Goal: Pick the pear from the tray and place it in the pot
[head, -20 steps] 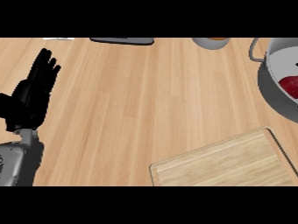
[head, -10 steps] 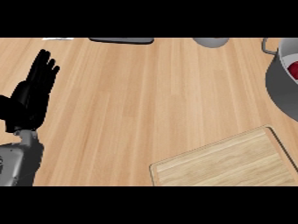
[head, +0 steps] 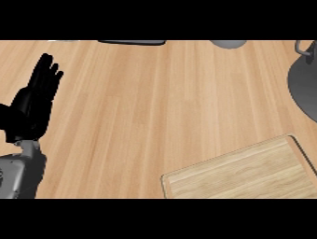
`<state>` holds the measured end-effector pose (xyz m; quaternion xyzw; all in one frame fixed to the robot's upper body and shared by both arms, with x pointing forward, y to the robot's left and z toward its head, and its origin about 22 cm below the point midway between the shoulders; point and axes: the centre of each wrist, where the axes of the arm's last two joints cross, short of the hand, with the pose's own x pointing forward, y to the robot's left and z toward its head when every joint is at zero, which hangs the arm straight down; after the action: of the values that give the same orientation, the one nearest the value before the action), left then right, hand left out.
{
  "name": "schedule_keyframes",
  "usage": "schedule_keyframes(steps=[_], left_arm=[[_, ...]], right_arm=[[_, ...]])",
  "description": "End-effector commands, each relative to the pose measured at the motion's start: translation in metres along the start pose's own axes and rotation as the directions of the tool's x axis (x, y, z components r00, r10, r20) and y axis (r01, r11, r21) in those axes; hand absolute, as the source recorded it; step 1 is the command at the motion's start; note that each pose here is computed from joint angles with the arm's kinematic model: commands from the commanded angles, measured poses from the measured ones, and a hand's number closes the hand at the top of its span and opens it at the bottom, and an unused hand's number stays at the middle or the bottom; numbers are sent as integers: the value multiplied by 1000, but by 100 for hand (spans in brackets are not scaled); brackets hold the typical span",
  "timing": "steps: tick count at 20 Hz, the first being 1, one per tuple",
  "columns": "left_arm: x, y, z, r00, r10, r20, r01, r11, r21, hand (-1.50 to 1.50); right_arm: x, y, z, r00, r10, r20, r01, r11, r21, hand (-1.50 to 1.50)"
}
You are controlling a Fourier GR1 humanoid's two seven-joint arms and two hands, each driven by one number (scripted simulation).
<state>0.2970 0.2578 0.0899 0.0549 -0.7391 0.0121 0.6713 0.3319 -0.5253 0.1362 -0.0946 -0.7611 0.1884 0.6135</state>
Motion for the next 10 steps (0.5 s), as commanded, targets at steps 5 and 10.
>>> schedule_keyframes(steps=[5,10], left_arm=[[1,2,2,1000,-9,-14,9,1000,-1,0],[4,0,-2,1000,0,4,0,1000,3,0]], right_arm=[[6,-19,17,988,-127,86,119,989,90,-150],[14,-27,19,990,-121,78,113,989,93,-150]])
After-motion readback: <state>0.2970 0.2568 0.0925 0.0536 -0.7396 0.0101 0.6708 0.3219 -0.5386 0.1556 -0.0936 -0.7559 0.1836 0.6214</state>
